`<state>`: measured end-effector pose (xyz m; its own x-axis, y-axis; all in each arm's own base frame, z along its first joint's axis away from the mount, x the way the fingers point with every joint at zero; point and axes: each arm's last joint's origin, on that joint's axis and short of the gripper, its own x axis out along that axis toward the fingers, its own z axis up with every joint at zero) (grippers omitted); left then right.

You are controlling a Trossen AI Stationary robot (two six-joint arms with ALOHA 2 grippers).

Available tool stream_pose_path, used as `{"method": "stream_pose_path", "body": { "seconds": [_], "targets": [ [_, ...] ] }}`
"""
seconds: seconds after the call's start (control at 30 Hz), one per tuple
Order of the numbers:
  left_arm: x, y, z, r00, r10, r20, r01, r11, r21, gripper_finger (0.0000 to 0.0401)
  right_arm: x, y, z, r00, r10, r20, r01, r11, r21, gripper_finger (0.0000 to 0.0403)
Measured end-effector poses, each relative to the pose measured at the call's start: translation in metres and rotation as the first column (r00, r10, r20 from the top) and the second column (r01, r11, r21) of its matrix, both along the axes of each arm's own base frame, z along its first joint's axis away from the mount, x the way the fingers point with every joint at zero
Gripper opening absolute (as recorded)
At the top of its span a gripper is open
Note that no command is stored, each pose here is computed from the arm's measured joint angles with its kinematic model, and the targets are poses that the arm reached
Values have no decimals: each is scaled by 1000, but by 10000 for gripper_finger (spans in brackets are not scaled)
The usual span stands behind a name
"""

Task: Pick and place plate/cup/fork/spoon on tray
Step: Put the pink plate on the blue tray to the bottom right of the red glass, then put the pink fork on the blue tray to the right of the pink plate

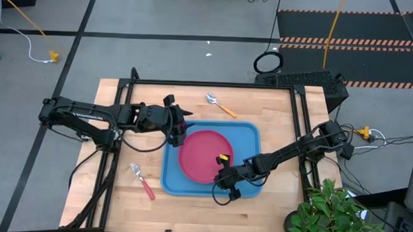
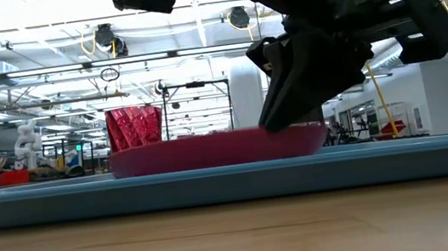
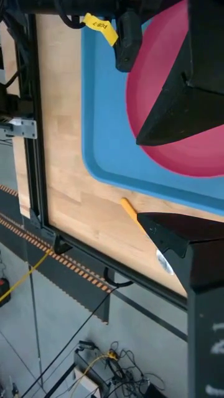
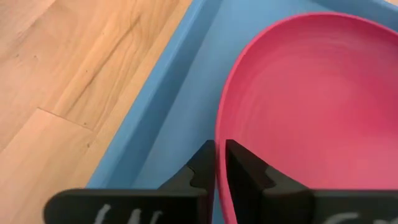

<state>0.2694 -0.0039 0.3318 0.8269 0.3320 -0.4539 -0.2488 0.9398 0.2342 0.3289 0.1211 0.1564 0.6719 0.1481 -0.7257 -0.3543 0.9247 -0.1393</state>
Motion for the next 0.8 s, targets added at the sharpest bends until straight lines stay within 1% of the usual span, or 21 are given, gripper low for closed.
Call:
{"method": "stream_pose_path", "body": {
  "seconds": [0.37, 0.5, 0.63, 0.7, 0.8],
  "targets": [
    [0, 0, 0, 1000, 0, 1, 0, 1000, -1, 186, 0, 0, 4, 1000, -1, 19, 0, 1000, 8, 31],
    [0, 0, 0, 1000, 6, 9, -6, 1000, -12, 186, -4, 1, 20, 998, -1, 58, -1, 1000, 27, 31],
    [0, -2, 0, 999, 20, 25, -18, 999, -51, 186, -13, -1, 38, 997, -1, 77, -2, 999, 37, 31],
    [0, -8, 0, 1000, 6, 27, -5, 998, -63, 186, -17, -3, 46, 997, -4, 80, 1, 999, 36, 31],
    [-2, -24, -2, 999, -46, 13, 47, 996, -76, 186, -24, -7, 55, 997, -23, 70, 22, 1000, 18, 31]
  ]
}}
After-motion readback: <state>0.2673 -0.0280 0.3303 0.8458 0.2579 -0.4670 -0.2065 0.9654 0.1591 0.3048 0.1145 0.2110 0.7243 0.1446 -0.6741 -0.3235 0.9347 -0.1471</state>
